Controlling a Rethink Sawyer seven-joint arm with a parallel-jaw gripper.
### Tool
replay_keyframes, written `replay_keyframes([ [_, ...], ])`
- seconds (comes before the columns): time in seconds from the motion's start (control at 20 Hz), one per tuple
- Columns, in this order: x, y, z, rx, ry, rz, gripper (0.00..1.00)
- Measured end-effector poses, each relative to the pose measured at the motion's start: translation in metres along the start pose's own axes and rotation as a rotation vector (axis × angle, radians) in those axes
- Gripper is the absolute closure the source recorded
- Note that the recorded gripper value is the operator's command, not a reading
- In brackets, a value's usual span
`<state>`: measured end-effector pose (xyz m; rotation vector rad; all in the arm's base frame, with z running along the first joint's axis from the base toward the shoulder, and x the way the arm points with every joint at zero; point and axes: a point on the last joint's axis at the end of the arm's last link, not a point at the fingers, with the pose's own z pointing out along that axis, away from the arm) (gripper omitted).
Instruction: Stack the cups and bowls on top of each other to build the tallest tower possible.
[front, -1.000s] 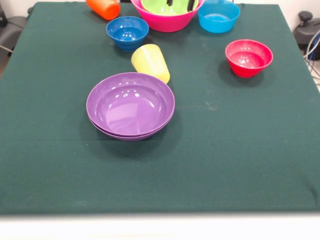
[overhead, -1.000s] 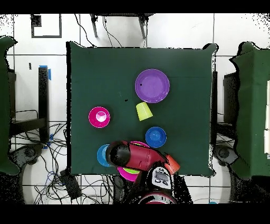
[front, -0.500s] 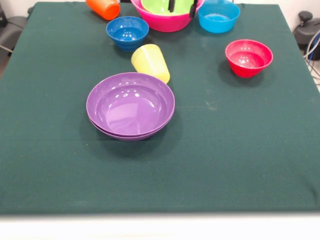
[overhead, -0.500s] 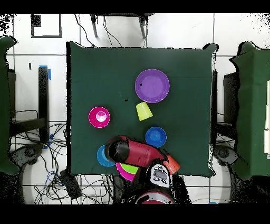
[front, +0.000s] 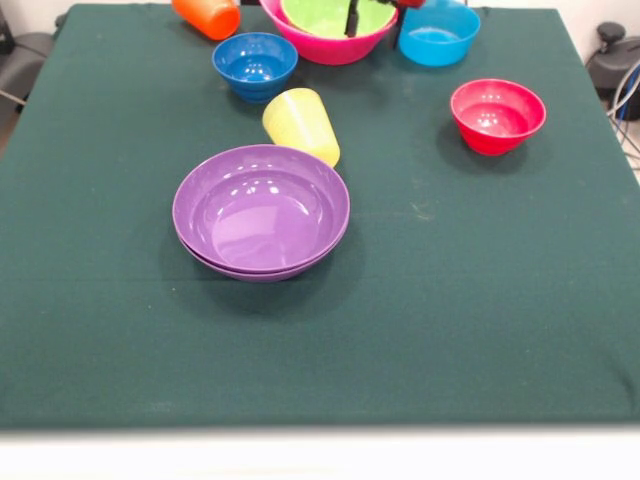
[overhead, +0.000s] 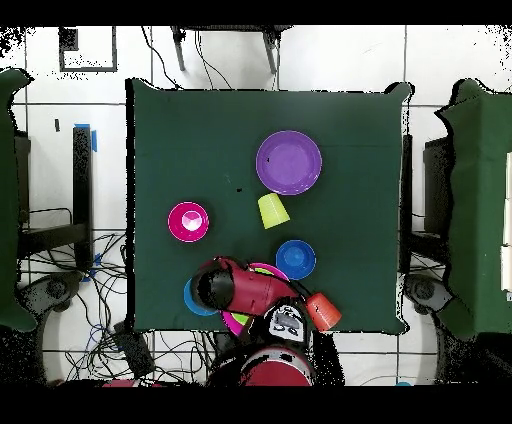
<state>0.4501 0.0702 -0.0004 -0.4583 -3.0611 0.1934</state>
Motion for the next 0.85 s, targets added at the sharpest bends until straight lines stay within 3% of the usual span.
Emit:
replay_keyframes([
  [0.4,0.006,0.004,0.027,0.023,-0.082,-0.028,0.0],
  [0.85,0.035,0.002,0.056,0.068,-0.027,-0.051,0.0],
])
